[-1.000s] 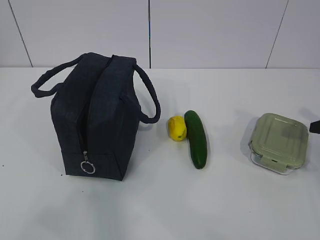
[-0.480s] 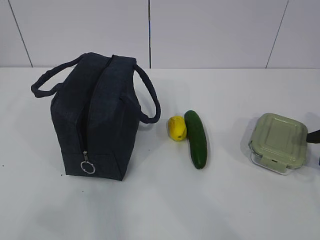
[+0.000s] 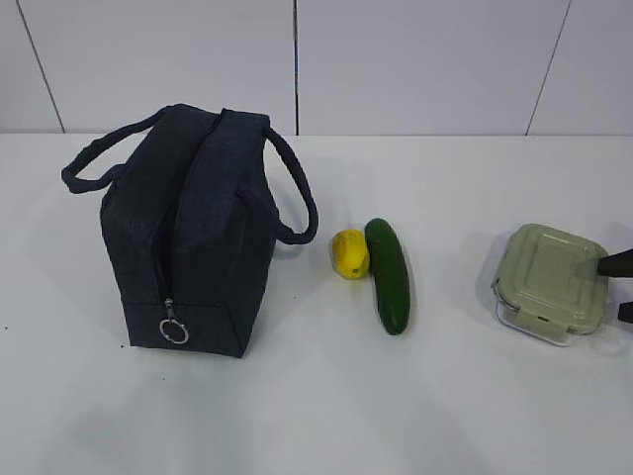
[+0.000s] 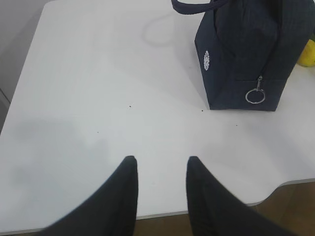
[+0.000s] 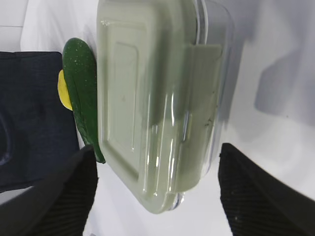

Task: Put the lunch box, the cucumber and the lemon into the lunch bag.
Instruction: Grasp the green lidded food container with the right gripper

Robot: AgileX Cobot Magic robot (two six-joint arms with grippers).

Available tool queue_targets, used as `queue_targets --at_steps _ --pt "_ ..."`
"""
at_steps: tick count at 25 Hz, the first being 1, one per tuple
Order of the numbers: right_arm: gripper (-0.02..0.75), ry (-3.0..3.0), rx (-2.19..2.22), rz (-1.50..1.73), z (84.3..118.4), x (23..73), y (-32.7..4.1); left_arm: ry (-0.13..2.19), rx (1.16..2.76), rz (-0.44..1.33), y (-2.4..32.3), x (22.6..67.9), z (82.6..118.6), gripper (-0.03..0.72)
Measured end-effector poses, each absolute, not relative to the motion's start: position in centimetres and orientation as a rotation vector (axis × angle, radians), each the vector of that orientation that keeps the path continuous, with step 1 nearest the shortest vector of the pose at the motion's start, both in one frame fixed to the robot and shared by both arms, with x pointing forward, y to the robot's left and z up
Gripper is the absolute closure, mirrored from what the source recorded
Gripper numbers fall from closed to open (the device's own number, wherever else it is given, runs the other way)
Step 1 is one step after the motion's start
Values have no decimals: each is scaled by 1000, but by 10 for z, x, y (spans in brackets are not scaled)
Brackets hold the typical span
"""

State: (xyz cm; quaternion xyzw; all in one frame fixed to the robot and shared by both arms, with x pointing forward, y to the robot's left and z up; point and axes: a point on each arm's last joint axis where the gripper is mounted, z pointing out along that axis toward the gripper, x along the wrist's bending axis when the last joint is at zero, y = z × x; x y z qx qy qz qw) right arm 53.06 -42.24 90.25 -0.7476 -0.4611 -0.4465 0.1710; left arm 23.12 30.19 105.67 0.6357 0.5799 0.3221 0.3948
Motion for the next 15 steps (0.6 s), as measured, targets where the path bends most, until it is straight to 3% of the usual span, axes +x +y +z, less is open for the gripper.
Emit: queue_targets --at_steps 15 --pt "151 -1149 -2089 -1368 875 540 -423 1471 1612 817 302 231 1057 450"
